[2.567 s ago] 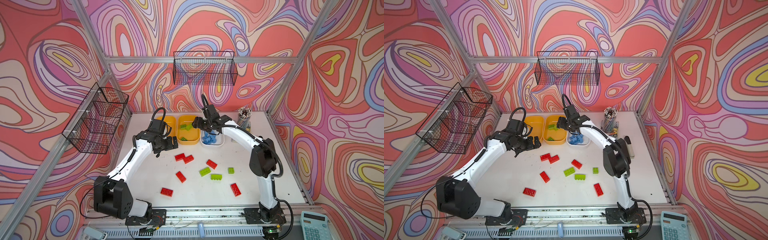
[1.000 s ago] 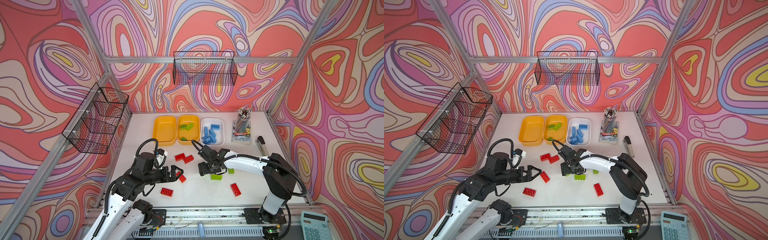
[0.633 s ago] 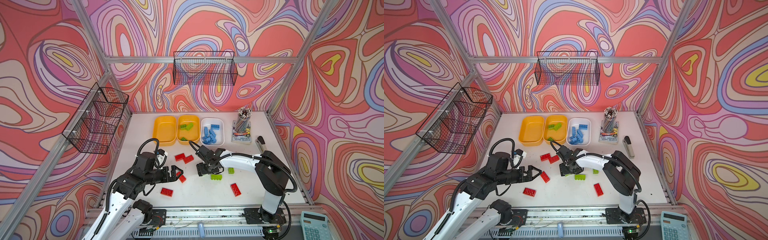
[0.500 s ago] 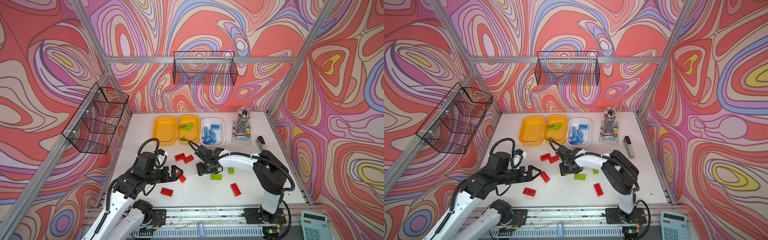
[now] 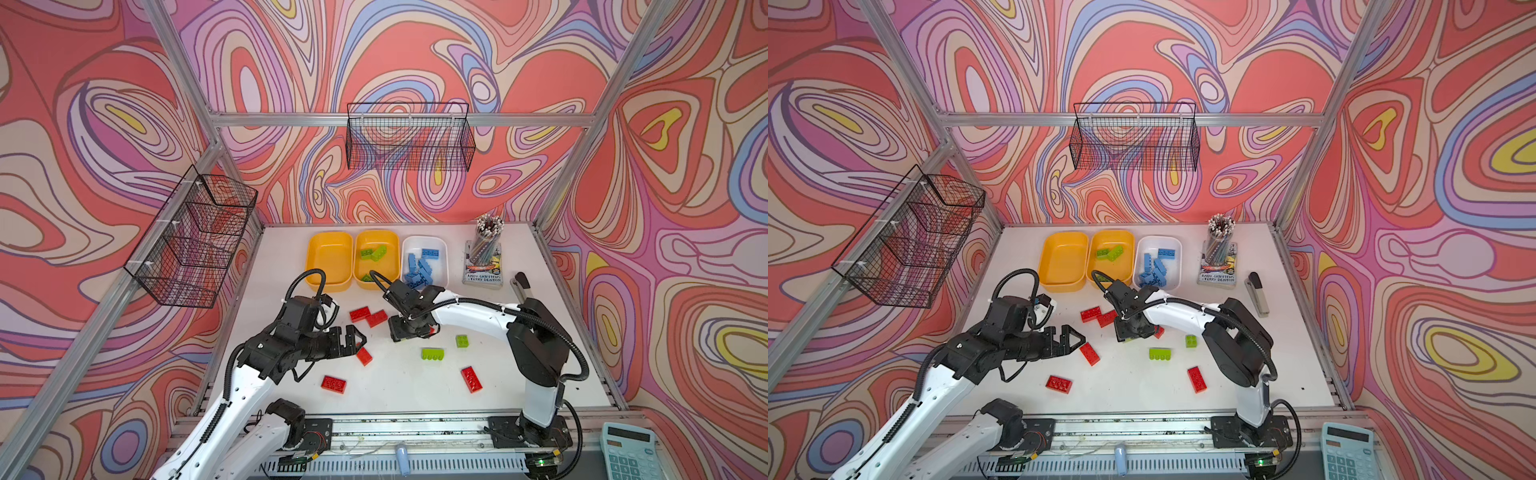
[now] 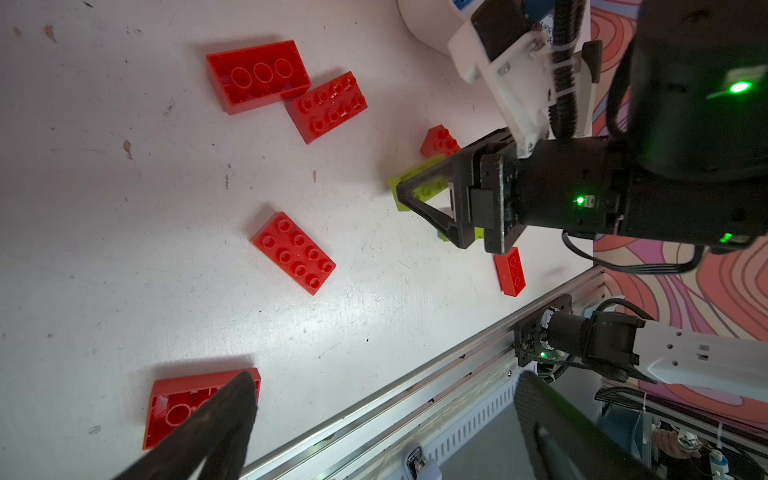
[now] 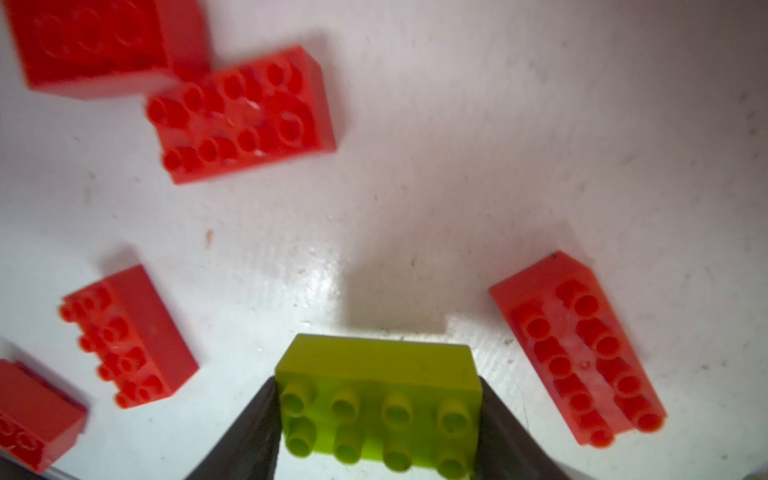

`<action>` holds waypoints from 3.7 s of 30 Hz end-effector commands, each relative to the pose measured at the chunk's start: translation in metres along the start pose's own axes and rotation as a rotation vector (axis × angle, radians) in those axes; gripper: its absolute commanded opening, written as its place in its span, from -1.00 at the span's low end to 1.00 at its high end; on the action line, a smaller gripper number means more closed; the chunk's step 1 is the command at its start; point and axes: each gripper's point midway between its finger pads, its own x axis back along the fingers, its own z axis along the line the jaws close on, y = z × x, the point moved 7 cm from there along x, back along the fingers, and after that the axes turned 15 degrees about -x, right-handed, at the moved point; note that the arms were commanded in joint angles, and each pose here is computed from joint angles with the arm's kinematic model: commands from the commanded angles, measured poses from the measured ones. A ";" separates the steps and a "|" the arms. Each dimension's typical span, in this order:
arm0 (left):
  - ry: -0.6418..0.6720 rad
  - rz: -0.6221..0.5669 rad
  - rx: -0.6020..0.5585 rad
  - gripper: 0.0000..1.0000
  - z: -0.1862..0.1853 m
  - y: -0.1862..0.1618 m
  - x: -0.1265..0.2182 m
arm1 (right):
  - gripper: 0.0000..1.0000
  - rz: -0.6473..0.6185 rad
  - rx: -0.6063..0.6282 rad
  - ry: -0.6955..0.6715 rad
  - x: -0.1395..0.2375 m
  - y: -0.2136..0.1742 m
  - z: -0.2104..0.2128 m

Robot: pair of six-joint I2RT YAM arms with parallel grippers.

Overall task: Sort the legos into containers by color
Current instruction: 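Carry the brick into the green-brick yellow tray and release while left gripper approaches red brick, then lower the left gripper and grasp a red brick near the robot, then carry the red brick into the empty yellow tray and open the left gripper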

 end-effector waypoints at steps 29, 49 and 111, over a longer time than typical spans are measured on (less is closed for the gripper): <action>0.478 0.231 0.271 1.00 0.075 0.034 -0.024 | 0.91 -0.294 -0.014 0.370 0.011 0.243 0.036; 0.543 0.253 0.658 0.97 0.056 -0.078 -0.008 | 0.96 -0.325 -0.014 0.326 0.102 0.175 -0.017; 0.722 0.227 0.559 -0.67 0.118 0.155 -0.074 | 0.96 -0.387 -0.205 0.197 0.145 0.161 -0.084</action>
